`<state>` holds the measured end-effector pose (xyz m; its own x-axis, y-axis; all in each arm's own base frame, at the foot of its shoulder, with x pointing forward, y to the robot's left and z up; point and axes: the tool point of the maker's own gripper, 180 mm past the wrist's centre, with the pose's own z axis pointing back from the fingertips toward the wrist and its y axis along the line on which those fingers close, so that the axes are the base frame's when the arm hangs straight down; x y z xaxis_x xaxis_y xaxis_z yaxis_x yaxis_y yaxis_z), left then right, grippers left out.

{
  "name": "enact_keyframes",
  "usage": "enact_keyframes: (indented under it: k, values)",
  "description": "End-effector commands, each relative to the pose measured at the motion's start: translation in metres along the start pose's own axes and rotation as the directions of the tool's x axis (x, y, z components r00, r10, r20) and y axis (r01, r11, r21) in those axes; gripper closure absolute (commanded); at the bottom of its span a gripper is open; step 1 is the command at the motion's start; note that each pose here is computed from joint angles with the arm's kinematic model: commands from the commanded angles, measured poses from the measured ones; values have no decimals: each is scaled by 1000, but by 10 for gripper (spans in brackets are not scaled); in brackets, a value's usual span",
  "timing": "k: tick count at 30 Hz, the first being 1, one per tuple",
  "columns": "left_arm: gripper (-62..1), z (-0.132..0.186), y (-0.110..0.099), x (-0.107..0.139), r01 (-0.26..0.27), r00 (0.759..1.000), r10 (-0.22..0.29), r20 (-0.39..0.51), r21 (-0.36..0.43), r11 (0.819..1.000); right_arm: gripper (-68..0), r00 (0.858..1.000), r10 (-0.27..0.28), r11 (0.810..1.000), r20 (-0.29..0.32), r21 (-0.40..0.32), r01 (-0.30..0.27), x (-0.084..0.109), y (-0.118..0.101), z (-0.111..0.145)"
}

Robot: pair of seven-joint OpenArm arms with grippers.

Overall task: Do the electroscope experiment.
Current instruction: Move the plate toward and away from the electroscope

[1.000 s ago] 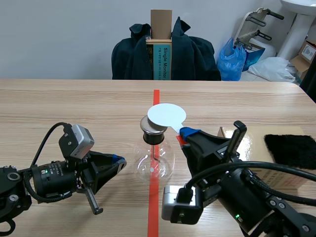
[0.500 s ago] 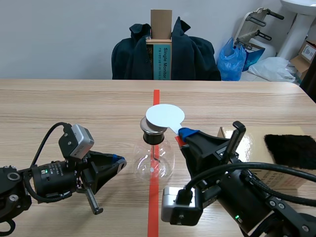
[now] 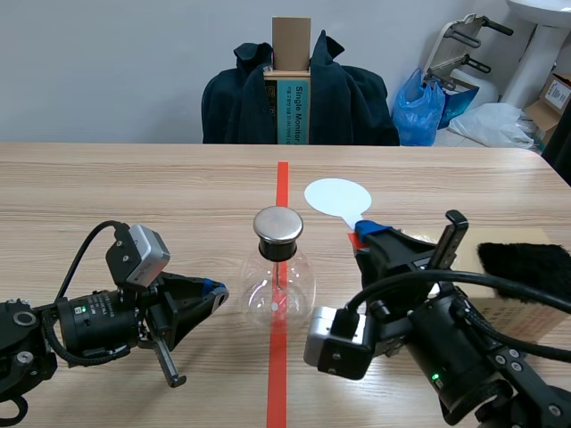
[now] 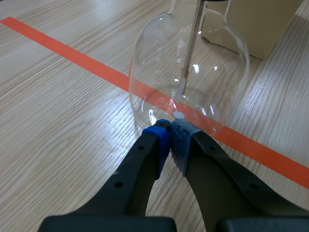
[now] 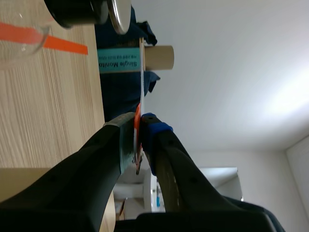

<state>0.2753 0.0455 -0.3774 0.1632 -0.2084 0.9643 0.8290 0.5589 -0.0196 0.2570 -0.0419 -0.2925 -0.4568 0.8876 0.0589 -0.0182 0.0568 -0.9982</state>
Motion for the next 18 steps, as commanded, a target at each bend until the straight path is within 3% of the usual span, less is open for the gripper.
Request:
enact_keyframes:
  k: [1,10,18]
  values:
    - [-31,-1,3,11,5,999,-5,37,5,1000,-7,1000,13,999,-21,-35,-13,-7,-11,-2]
    - [-31,-1,3,11,5,999,-5,37,5,1000,-7,990,8,999,-138,-35,-13,-28,-11,-1]
    - [-31,-1,3,11,5,999,-5,37,5,1000,-7,989,8,999,-149,-35,-13,-30,-11,0]
